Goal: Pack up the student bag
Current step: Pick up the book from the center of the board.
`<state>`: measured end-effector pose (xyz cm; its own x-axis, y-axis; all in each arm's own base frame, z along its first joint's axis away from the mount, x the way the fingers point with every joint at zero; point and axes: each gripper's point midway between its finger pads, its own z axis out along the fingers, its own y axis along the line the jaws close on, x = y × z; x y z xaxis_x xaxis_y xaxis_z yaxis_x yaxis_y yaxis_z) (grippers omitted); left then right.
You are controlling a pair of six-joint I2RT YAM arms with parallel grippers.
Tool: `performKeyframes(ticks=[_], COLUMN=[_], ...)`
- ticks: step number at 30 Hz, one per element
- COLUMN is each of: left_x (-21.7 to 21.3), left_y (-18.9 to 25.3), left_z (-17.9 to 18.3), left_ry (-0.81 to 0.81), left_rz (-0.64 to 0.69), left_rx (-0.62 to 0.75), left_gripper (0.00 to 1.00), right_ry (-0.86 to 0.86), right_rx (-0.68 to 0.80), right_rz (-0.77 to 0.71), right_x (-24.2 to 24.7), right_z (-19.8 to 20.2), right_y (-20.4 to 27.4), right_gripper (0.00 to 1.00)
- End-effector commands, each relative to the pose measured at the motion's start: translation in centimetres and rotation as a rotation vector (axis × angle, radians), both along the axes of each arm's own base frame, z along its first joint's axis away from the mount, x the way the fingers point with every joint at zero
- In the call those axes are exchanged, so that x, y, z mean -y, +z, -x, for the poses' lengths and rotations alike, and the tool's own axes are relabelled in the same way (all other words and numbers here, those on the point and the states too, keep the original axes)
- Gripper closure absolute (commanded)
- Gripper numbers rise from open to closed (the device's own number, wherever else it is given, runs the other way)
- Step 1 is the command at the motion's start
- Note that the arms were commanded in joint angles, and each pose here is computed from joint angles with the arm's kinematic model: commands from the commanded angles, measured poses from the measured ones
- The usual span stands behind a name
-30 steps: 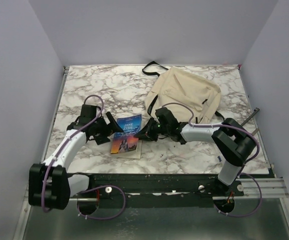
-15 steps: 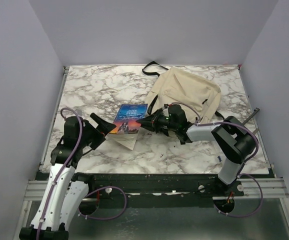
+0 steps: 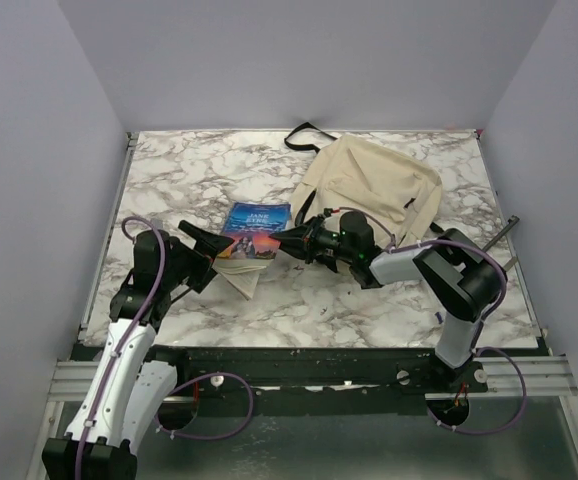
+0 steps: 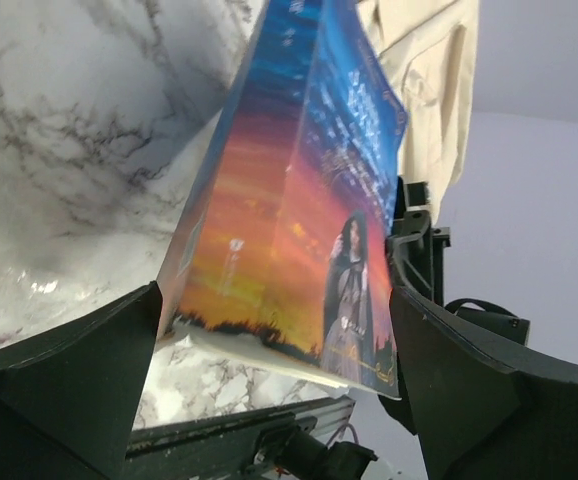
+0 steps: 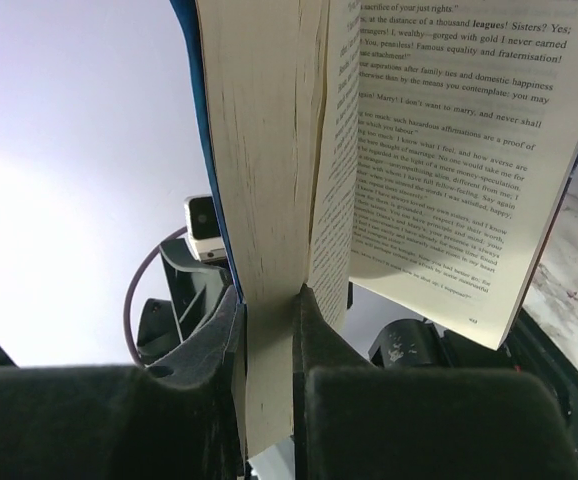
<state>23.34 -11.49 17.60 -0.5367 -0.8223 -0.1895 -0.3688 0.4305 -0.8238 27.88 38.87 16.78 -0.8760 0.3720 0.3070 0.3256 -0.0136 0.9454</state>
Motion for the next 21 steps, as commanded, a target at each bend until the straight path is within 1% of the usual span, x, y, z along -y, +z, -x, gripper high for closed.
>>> performKeyframes(ticks=[1,3,6,10,12,14,17,19,21], left_x=[0.9,2.0,2.4,2.7,2.9,3.1,3.5,3.8,4.0], left_y=[1.4,1.9,2.3,3.5,4.3,5.0,6.2,7.4,8.8], left_z=[-2.0,-2.2,-2.3,-2.1,-2.1,-2.1,-2.0,-2.0,-1.9], left_ry=[-0.060,-0.111,-0.141,-0.177,-0.196,-0.220,-0.269,-0.306,-0.346], left_rz=[0.014,0.066,0.076,0.073,0.067,0.063,0.041,0.015,-0.013], left_rx=[0.152,0.194,0.224,0.306,0.343,0.374,0.433,0.479,0.537], left_gripper=[0.02,0.04,0.10,0.22,0.30,0.43,0.62,0.74,0.82], right_ry=[0.055,0.059,0.053,0.050,0.070,0.083,0.094,0.114,0.130], right_rx=[0.125,0.120,0.115,0.132,0.156,0.180,0.210,0.264,0.331], right_rz=[-0.190,-0.203,-0.221,-0.228,-0.216,-0.206,-0.149,-0.094,-0.013], right_x=[-0.1,-0.1,0.1,0.2,0.1,0.3,0.8,1.2,2.0], right_z=[0.9,1.0,1.0,1.1,1.4,2.0,2.9,3.8,4.9], right_y=[5.7,5.7,5.7,5.7,5.5,5.4,4.2,3.2,2.3], right_gripper=[0.99,1.00,0.99,1.00,0.99,0.89,0.79,0.66,0.54])
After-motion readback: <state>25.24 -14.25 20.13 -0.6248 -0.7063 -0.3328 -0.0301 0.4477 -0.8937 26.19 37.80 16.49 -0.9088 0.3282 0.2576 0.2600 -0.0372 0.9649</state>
